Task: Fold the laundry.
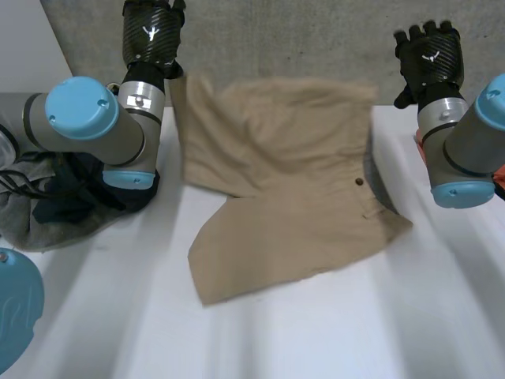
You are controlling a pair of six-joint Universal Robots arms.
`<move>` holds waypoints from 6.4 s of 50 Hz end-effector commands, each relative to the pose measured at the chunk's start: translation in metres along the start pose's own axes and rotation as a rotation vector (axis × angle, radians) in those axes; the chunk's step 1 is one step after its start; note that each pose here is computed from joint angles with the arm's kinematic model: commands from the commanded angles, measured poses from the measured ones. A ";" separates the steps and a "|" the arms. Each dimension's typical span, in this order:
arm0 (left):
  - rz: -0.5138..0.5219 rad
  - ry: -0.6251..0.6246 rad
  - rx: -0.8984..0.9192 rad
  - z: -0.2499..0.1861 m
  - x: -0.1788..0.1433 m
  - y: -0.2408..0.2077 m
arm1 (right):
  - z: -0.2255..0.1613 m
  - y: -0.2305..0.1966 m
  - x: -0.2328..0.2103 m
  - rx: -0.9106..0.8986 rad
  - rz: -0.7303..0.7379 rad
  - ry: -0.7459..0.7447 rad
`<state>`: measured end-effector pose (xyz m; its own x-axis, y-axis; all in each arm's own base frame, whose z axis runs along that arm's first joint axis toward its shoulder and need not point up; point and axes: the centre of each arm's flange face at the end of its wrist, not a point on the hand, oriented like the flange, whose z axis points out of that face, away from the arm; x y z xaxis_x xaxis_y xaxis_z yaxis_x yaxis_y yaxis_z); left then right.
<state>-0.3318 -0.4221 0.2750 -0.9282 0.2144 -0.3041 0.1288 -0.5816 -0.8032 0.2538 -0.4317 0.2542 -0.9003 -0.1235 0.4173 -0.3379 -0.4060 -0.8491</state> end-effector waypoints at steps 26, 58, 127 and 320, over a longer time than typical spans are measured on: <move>-0.125 0.512 -0.813 -0.264 0.050 -0.075 | -0.119 0.068 -0.002 -0.454 -0.345 -0.668; -0.141 0.444 -0.836 -0.279 0.071 -0.029 | -0.128 0.080 -0.009 -0.456 -0.196 -0.663; 0.176 0.195 0.006 -0.076 0.105 0.030 | -0.043 0.091 0.011 -0.269 -0.259 -0.238; -0.588 0.844 -0.338 -0.154 0.079 -0.150 | -0.163 0.070 -0.095 -0.231 0.039 -0.394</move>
<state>-0.3718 -0.1953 0.2924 -0.3495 0.9366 0.0260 -0.0492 0.0094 -0.9987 0.2674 -0.2815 0.0905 -0.7380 -0.5357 0.4103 -0.4011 -0.1406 -0.9052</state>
